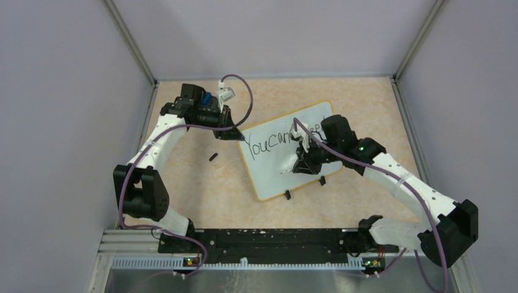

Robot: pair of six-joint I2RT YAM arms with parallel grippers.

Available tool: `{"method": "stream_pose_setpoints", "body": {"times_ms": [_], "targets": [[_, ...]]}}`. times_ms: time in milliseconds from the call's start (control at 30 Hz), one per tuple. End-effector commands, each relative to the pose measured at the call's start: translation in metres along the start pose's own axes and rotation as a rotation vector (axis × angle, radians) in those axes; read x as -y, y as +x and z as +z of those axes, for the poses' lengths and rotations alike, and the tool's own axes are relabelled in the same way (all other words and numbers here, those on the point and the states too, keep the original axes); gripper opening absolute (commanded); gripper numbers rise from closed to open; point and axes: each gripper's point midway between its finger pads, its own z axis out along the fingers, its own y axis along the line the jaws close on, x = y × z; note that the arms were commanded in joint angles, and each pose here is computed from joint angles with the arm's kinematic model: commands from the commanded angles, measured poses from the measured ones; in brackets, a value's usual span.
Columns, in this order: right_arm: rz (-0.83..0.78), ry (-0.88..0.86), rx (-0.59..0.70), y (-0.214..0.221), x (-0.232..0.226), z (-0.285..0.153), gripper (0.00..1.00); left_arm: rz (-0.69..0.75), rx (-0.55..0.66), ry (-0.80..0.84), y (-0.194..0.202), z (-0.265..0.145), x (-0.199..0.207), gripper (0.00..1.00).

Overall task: Write a sentence on the whiteboard
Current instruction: Hold the whiteboard on the whiteboard stand, then write a sentence on the whiteboard.

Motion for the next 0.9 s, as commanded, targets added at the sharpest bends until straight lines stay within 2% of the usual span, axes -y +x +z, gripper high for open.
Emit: {"method": "stream_pose_setpoints", "body": {"times_ms": [0,300,533,867], "targets": [[-0.071,0.065,0.057,-0.011,0.006,0.004,0.00,-0.003,-0.007,0.025,0.005,0.002,0.004,0.16],[-0.085,0.119,0.098,-0.020,0.013,0.019,0.00,-0.014,-0.011,0.004,0.007,0.003,-0.002,0.00],[-0.128,0.081,0.086,-0.025,0.000,0.031,0.00,-0.044,-0.015,-0.017,0.009,0.005,-0.008,0.00],[-0.210,0.115,0.033,-0.020,-0.005,0.050,0.00,-0.050,-0.017,-0.019,0.011,0.006,-0.009,0.00]]}}
